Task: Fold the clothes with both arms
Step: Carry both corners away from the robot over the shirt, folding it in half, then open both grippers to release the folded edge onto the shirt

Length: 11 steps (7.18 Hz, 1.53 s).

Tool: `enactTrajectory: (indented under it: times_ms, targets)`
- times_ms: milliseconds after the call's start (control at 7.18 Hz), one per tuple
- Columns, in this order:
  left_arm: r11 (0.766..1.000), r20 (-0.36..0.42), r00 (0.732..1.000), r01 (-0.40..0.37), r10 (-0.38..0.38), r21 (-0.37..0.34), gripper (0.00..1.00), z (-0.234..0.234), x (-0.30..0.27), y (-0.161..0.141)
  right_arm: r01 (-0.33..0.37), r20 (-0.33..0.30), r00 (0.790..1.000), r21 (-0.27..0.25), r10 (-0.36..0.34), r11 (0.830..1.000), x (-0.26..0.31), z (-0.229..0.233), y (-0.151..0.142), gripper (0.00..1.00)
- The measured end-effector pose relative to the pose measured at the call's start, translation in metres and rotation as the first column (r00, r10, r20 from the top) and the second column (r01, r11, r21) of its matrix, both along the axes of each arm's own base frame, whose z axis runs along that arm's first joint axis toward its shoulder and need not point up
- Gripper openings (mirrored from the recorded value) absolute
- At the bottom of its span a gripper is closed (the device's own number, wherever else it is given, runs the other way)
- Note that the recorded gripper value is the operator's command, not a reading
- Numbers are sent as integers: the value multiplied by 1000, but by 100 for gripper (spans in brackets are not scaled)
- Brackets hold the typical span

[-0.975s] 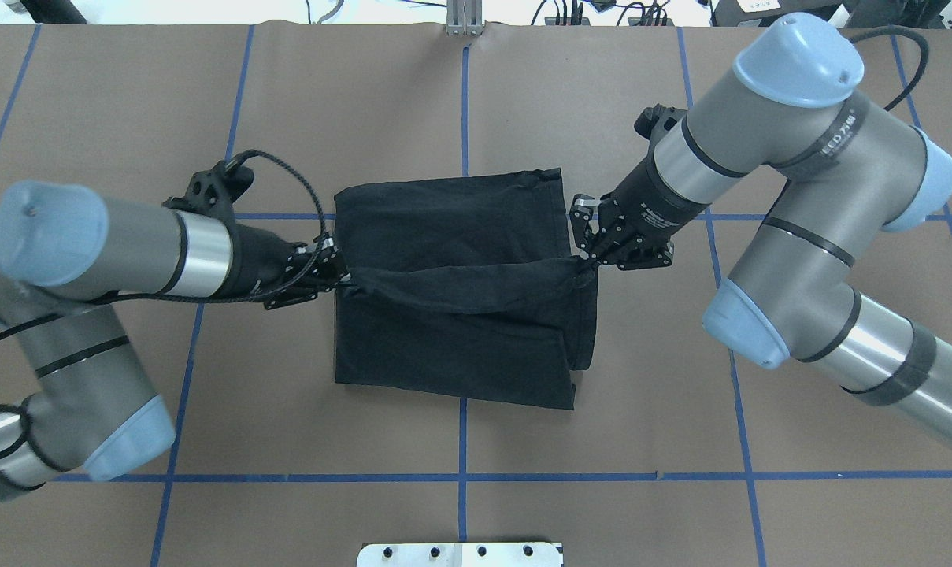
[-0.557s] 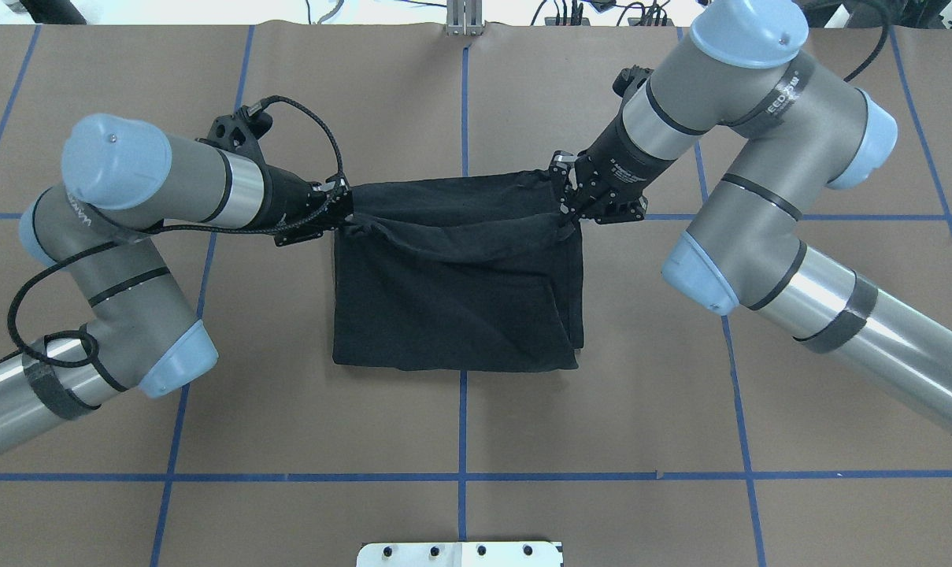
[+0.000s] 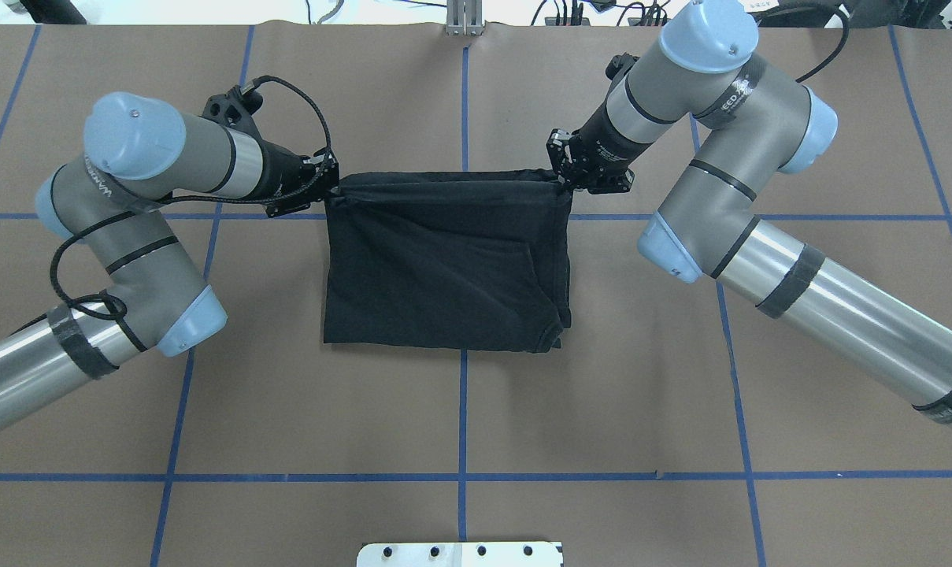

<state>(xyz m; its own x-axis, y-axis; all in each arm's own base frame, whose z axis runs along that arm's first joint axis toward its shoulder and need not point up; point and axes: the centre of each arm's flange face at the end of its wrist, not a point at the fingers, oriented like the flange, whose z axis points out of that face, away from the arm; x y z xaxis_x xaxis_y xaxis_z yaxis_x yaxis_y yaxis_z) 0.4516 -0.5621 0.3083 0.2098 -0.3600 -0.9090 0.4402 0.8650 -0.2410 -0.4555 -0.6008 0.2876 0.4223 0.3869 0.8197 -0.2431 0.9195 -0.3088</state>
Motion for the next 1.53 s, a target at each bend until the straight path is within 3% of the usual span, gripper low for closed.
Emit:
enactTrajectory:
  times_ms: [279,418,557,696,1532]
  targets:
    - [1000,7,1000,25,-25,0,0,2,2,-14,-20,-19,1000,3,20,1000,-12,3,-13,0]
    - [999,8,999,37,-37,-1,0,2,-2,-21,-25,-25,999,3,25,1000,-15,3,-17,58]
    - [999,10,999,52,-52,-6,61,1,-6,-31,-29,-28,999,4,29,1000,-16,4,-18,99]
    - [997,9,997,73,-72,-22,100,-2,-9,-43,-37,-33,999,6,37,999,-16,4,-20,99]
    - [981,34,982,188,-187,-40,100,-3,-49,-95,-58,-35,998,12,59,998,-13,0,-23,99]
